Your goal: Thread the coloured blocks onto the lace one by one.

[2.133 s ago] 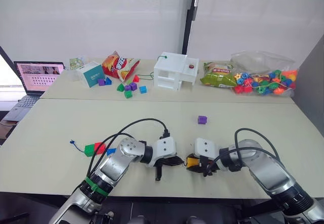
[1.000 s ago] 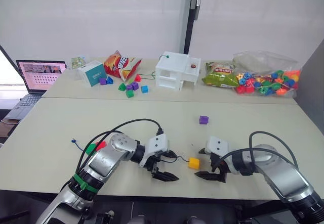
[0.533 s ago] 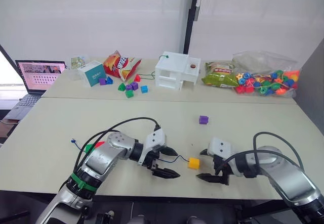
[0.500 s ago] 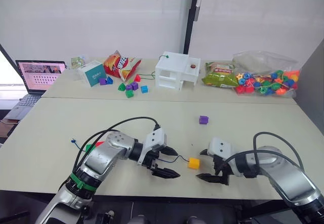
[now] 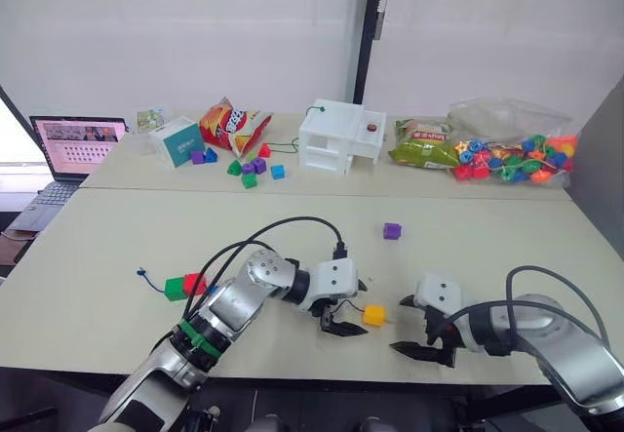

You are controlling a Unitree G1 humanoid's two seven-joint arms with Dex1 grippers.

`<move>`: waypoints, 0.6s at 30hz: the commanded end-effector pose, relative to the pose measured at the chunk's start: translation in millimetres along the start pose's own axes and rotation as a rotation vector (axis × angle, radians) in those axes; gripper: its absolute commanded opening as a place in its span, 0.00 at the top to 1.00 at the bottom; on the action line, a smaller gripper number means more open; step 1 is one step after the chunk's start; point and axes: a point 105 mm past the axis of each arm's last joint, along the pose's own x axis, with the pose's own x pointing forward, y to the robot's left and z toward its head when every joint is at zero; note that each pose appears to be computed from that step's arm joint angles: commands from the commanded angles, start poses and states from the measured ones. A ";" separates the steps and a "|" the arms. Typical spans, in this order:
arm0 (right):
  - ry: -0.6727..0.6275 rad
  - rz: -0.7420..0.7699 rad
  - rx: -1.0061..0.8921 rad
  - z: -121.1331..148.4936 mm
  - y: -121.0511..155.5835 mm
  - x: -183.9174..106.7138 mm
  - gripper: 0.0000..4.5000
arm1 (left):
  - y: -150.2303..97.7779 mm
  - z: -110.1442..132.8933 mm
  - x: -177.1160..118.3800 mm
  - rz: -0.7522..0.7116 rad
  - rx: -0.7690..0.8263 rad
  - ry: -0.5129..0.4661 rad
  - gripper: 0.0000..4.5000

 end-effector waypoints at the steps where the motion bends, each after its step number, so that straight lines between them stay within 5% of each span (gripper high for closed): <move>1: -0.015 -0.039 -0.030 9.0 -2.6 -7.0 0.00 | 4.9 7.2 8.1 -0.013 0.059 0.000 0.07; 5: -0.011 -0.046 -0.023 8.6 -0.9 -6.8 0.00 | 3.3 7.1 16.9 -0.046 0.072 0.005 0.07; 13: 0.001 -0.056 -0.014 6.6 0.4 -6.0 0.00 | -0.3 10.5 24.4 -0.086 0.084 -0.005 0.68; 18: -0.005 -0.056 -0.017 8.5 -0.2 -3.6 0.00 | -3.9 10.5 24.1 -0.105 0.083 -0.007 0.71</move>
